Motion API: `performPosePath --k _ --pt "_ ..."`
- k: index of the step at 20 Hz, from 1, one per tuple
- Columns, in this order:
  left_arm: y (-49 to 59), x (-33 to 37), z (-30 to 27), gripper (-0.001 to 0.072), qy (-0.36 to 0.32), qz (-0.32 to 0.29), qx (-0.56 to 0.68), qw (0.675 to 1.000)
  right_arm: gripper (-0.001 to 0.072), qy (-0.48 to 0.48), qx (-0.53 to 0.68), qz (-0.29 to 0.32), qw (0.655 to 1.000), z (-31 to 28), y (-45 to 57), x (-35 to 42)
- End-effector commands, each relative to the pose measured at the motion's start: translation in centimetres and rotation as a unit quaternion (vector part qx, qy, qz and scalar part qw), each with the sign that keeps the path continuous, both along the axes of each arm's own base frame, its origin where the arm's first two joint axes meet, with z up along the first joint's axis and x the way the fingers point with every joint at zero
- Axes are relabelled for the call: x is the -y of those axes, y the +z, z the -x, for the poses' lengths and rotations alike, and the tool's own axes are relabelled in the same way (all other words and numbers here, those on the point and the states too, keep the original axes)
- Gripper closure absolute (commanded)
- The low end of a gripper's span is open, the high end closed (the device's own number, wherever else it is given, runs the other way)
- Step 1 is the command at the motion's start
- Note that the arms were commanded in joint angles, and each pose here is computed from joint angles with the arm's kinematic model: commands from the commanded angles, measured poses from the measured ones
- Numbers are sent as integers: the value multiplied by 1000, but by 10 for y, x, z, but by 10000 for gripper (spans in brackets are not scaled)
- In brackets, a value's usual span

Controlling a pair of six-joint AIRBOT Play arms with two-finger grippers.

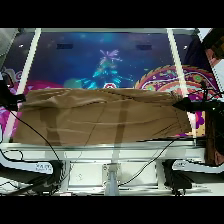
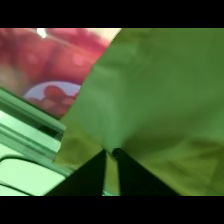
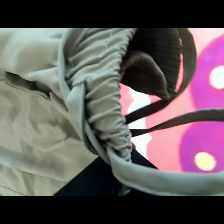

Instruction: Fold the clothes and pants, and hang the long-sleeved shirts on hangers.

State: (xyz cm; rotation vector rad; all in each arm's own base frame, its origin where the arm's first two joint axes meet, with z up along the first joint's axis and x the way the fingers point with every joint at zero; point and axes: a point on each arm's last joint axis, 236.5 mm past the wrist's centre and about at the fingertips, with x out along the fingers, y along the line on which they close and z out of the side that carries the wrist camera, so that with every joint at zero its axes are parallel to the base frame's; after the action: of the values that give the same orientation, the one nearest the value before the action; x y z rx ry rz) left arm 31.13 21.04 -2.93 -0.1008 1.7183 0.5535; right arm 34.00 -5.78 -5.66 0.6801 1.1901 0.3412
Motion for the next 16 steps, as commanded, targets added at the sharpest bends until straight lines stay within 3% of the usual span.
performPosePath --k 1,2,7,9,13,16 --pt "-6 -1 5 243 -18 10 -28 999 677 11 -11 16 1000 7 -6 4" --pt "-1 -6 -5 197 -17 -1 -8 1000 677 11 -11 17 1000 7 -6 4" --pt "51 -24 -100 178 -10 -49 190 981 677 0 -4 30 1000 1 -8 11" --pt "55 -11 -132 5 39 -13 271 962 676 -4 -2 34 999 0 -9 13" --pt "19 7 -161 -6 110 50 304 945 676 -4 -3 42 999 0 -11 16" --pt "-19 12 -165 -6 117 66 278 951 676 -10 0 56 998 -3 -14 22"
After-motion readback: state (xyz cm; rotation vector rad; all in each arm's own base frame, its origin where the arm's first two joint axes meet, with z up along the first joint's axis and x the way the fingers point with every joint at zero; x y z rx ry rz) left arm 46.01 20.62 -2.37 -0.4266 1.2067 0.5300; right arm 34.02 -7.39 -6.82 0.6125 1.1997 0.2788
